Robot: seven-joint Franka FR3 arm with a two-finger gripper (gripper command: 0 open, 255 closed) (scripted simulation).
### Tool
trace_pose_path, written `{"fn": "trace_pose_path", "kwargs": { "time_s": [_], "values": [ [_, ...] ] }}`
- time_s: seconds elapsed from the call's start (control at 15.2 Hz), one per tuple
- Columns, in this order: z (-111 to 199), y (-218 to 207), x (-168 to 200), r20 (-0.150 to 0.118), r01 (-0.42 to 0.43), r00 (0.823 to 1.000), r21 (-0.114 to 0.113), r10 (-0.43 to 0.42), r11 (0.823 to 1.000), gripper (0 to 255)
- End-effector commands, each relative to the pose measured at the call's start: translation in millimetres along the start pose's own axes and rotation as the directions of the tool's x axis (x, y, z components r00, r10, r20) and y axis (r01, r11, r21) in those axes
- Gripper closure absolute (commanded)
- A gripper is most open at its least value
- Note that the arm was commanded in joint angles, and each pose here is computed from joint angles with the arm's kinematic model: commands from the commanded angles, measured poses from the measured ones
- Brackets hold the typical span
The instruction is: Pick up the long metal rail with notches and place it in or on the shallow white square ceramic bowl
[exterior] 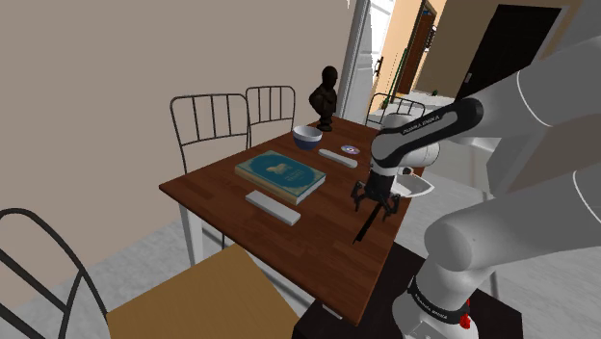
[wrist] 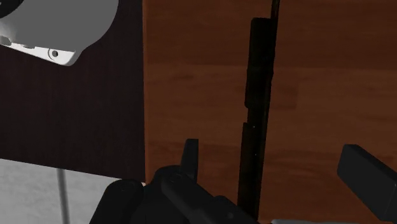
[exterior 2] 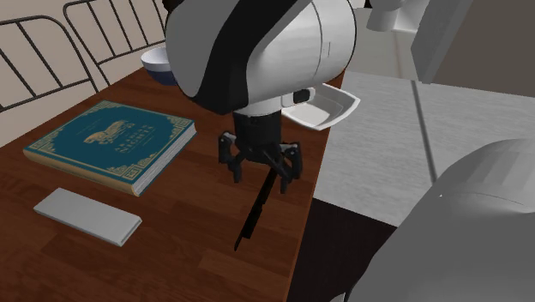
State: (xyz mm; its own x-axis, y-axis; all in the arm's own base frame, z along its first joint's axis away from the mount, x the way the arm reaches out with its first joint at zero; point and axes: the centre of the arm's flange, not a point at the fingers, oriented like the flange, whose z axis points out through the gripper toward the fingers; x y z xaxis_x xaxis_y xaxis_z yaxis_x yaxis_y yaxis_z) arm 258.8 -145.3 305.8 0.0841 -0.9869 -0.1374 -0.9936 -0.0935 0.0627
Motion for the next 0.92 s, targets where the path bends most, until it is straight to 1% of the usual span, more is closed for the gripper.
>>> {"fn": "trace_pose_path", "kwargs": {
  "time_s": [0.0,0.33,0.79,0.86],
  "values": [
    [11,2,1,-0.001,-0.013,1.0,0.003,0.013,1.0,0],
    [35,2,1,-0.001,-0.013,1.0,0.003,0.013,1.0,0],
    [35,2,1,-0.001,-0.013,1.0,0.003,0.013,1.0,0],
    [35,2,1,-0.001,-0.013,1.0,0.003,0.013,1.0,255]
  ]
}}
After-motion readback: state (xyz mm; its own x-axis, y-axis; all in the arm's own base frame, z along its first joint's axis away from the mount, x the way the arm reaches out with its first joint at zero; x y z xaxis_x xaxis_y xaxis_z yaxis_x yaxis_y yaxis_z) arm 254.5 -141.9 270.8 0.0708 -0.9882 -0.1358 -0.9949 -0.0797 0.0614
